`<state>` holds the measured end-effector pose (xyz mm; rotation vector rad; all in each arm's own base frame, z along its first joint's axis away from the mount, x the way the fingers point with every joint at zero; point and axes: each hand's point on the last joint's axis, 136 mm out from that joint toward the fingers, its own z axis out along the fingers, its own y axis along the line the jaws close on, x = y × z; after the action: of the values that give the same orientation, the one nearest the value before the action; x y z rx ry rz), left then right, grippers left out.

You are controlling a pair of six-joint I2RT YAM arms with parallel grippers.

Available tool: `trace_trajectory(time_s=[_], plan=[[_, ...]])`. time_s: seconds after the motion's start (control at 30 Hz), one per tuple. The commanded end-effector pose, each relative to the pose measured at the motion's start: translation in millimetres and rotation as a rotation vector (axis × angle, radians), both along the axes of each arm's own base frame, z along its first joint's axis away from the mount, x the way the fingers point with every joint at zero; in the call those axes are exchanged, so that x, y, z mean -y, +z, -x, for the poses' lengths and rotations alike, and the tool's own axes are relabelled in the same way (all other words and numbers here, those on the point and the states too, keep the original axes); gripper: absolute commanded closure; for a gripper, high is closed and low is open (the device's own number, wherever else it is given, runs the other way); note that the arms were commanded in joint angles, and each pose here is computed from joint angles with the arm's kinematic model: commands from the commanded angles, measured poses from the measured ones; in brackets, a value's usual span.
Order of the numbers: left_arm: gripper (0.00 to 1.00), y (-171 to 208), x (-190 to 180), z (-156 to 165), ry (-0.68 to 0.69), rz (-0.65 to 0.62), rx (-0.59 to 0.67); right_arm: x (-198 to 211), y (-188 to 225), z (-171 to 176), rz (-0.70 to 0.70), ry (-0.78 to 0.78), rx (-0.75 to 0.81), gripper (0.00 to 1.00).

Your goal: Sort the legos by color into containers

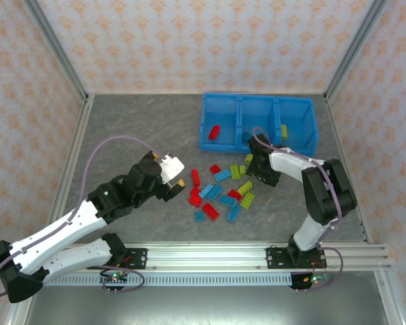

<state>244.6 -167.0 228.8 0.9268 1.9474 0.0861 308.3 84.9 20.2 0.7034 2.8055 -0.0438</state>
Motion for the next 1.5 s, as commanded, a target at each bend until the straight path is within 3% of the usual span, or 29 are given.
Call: trace_trajectory(time_s=[0.0,0.2,0.43,0.7,0.83,0.9,1.0,1.23,1.33,1.47], plan=[[0.00,6.4,-5.6,-5.0,0.026,-0.005,0.050,9.8,4.7,10.7,0.028,-0.031,-0.011,0.33],[0.00,2.7,-7.9,-4.0,0.028,-0.010,0.055,25.1,78.7,-2.9,0.033,-0.087,0.215,0.39],[0.00,4.0,-9.2,-3.2,0.017,-0.001,0.080,89.3,177.4,-43.9,0.040,-0.263,0.502,0.38],[0.00,1.0,-11.3,-2.6,0.023,-0.010,0.068,132.0,146.3,-139.5,-0.076,-0.368,0.381,0.38],[0.00,1.4,-17.1,-3.9,0.049,-0.025,0.077,142.0,137.7,-170.2,-0.064,-0.363,0.336,0.33],[0.00,0.7,-19.5,-4.5,0.055,-0.044,0.081,145.3,137.0,-175.7,-0.050,-0.367,0.319,0.25],[0.00,1.0,-21.8,-6.2,0.067,-0.058,0.086,143.9,139.7,-175.9,-0.060,-0.372,0.307,0.11],[0.00,3.6,-24.4,-11.9,0.131,-0.009,0.086,133.2,166.7,-140.2,-0.106,-0.365,0.363,0.06],[0.00,17.0,-25.3,-20.2,0.221,0.151,0.051,109.6,186.4,-109.5,-0.182,-0.311,0.437,0.04],[0.09,30.0,-14.1,-33.7,0.365,0.360,-0.062,57.1,207.4,-56.8,-0.261,-0.118,0.487,0.02]])
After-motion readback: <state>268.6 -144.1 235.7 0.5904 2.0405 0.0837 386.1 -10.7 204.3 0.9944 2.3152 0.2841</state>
